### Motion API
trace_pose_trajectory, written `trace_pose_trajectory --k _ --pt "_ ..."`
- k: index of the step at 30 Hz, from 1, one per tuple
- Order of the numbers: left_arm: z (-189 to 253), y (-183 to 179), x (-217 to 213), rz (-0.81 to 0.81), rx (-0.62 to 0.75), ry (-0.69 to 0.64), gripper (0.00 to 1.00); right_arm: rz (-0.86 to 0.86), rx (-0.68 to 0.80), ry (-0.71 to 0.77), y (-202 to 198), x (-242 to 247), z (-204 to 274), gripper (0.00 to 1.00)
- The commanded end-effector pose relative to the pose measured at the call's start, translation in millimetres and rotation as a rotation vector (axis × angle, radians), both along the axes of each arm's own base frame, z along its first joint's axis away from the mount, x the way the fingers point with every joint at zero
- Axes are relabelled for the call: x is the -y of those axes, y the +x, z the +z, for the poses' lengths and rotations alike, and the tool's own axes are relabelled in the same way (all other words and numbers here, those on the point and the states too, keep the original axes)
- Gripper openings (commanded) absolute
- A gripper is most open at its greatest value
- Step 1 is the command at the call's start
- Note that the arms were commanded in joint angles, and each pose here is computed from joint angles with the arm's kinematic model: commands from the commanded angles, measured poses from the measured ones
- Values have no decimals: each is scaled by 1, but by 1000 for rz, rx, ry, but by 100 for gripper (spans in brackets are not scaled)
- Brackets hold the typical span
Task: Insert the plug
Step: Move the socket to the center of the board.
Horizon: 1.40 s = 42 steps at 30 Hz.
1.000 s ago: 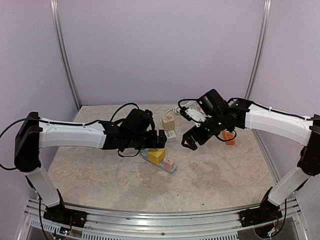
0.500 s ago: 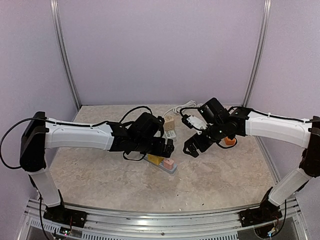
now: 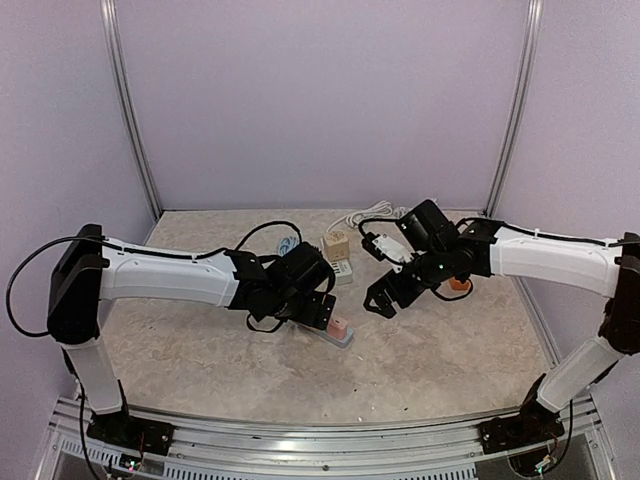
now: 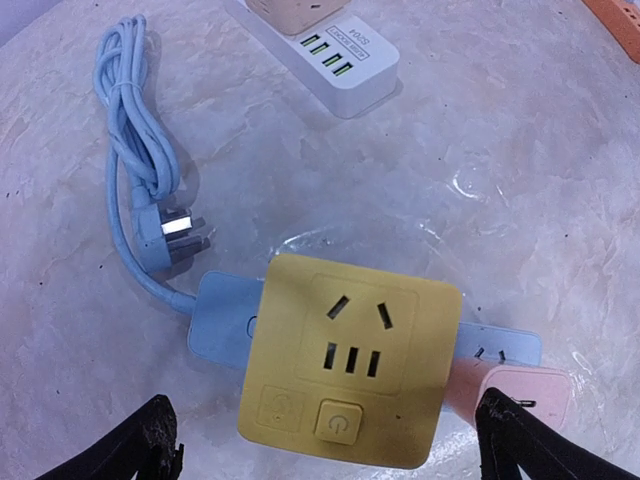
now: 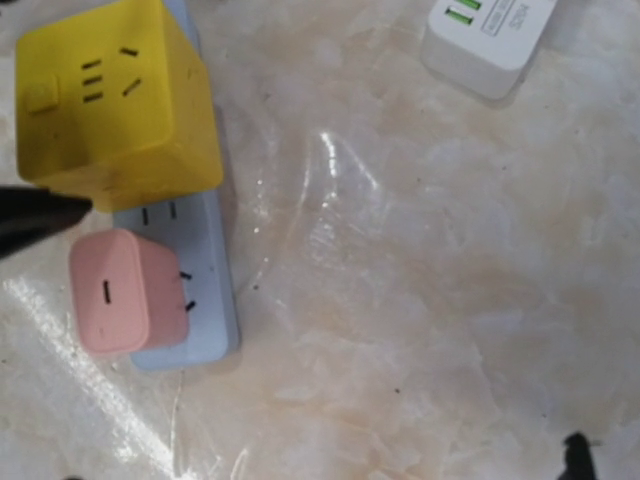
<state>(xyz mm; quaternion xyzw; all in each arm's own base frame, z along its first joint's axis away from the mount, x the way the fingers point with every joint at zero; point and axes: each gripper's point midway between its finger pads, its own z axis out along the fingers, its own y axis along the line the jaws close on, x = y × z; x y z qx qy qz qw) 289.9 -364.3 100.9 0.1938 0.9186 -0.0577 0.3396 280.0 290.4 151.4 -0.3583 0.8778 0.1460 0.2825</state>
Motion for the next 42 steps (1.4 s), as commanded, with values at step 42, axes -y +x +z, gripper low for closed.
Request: trace_pose_trajectory --k 42 --pt "-15 32 -166 297 4 227 95 -5 -90 5 5 -31 -70 100"
